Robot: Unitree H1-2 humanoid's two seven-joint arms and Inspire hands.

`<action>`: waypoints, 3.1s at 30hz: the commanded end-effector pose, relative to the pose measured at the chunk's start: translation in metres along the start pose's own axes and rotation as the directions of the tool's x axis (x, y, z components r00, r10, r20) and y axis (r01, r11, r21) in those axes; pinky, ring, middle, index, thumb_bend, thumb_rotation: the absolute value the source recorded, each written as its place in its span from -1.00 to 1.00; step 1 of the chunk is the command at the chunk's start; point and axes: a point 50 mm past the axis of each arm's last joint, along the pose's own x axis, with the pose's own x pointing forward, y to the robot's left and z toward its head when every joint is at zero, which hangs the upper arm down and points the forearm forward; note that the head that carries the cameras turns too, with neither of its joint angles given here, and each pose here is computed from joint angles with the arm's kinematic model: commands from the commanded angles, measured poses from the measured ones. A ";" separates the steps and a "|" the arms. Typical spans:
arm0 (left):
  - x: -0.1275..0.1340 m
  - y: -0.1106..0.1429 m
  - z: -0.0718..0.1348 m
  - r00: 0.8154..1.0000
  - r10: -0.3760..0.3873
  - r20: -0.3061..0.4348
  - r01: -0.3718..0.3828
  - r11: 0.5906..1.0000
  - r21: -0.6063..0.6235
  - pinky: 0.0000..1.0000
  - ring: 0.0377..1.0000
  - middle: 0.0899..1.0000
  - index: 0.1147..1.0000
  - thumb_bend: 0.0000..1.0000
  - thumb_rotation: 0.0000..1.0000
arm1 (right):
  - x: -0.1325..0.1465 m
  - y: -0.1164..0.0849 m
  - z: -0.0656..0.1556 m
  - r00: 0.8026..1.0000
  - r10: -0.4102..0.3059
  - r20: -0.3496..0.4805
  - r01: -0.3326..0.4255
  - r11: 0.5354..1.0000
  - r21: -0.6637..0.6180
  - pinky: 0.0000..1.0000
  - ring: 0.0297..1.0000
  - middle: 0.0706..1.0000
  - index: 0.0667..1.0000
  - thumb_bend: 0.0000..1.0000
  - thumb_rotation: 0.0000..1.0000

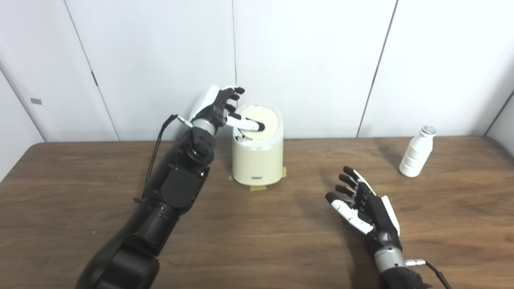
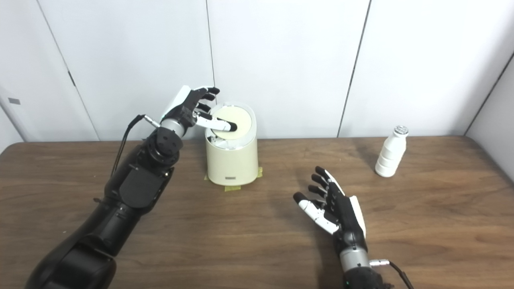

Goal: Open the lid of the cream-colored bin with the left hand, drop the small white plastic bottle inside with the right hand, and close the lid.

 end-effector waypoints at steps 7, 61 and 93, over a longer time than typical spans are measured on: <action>0.007 0.017 0.033 0.996 0.032 0.078 -0.042 0.992 0.118 0.31 0.57 0.72 0.74 0.77 -1.00 | 0.009 0.002 0.023 0.994 -0.006 0.111 0.004 1.000 0.016 0.30 0.61 0.72 0.75 0.14 -0.15; 0.002 0.005 0.010 0.993 -0.082 0.085 0.020 0.823 0.567 0.41 0.49 0.70 0.76 0.92 -1.00 | 0.013 0.000 0.024 0.992 -0.004 0.124 -0.001 0.999 0.037 0.30 0.62 0.72 0.75 0.19 -0.17; -0.021 0.052 0.061 0.980 0.042 0.193 -0.092 0.961 0.259 0.20 0.47 0.59 0.58 0.49 -1.00 | 0.012 -0.002 0.026 0.993 -0.014 0.120 0.011 1.000 0.022 0.28 0.57 0.68 0.73 0.17 -0.24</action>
